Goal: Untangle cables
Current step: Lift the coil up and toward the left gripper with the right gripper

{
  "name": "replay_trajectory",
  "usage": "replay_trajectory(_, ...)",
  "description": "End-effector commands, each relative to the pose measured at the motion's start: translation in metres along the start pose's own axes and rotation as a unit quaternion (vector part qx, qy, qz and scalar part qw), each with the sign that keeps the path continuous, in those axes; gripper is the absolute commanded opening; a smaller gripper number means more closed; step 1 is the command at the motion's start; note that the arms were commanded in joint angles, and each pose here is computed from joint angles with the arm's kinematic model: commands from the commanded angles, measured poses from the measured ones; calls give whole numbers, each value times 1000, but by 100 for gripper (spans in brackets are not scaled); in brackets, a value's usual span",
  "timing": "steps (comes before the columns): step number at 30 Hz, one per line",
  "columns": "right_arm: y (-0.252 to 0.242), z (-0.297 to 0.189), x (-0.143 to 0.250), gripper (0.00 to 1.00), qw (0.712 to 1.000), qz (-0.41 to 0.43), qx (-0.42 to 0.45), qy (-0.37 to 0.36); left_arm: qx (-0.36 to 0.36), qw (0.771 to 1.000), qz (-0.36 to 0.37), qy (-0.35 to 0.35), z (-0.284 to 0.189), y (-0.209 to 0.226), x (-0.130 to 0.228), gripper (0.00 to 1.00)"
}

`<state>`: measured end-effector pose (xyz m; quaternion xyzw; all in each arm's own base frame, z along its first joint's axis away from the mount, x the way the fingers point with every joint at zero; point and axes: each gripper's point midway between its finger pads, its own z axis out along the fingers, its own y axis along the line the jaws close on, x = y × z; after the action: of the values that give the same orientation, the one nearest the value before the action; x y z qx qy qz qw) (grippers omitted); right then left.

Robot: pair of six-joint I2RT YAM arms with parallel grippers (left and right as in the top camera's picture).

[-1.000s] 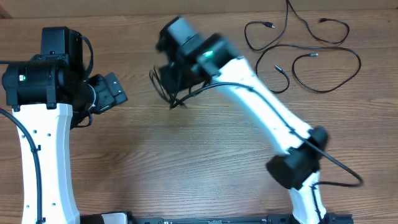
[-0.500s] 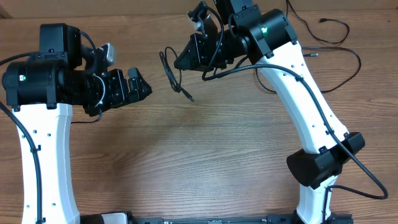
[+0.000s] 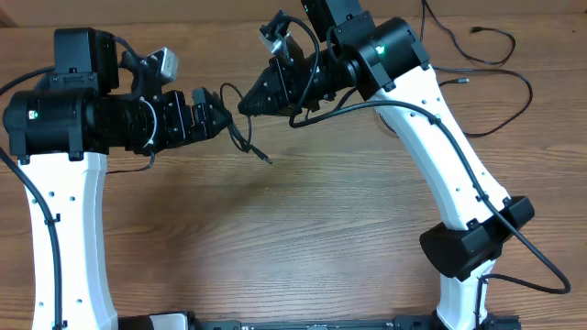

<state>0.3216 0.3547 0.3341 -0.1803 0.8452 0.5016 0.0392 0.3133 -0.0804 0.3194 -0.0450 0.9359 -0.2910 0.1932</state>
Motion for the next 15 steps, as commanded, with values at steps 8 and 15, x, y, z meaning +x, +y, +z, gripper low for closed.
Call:
replay_trajectory(8, 24, -2, 8, 4, 999, -16, -39, 13, 0, 999, -26, -21, 1, 1, -13, 83)
replay_trajectory(15, 29, 4, 13, 4, 999, -22, -41, 20, 6, 999, -42, -30, 3, -4, -18, 71)
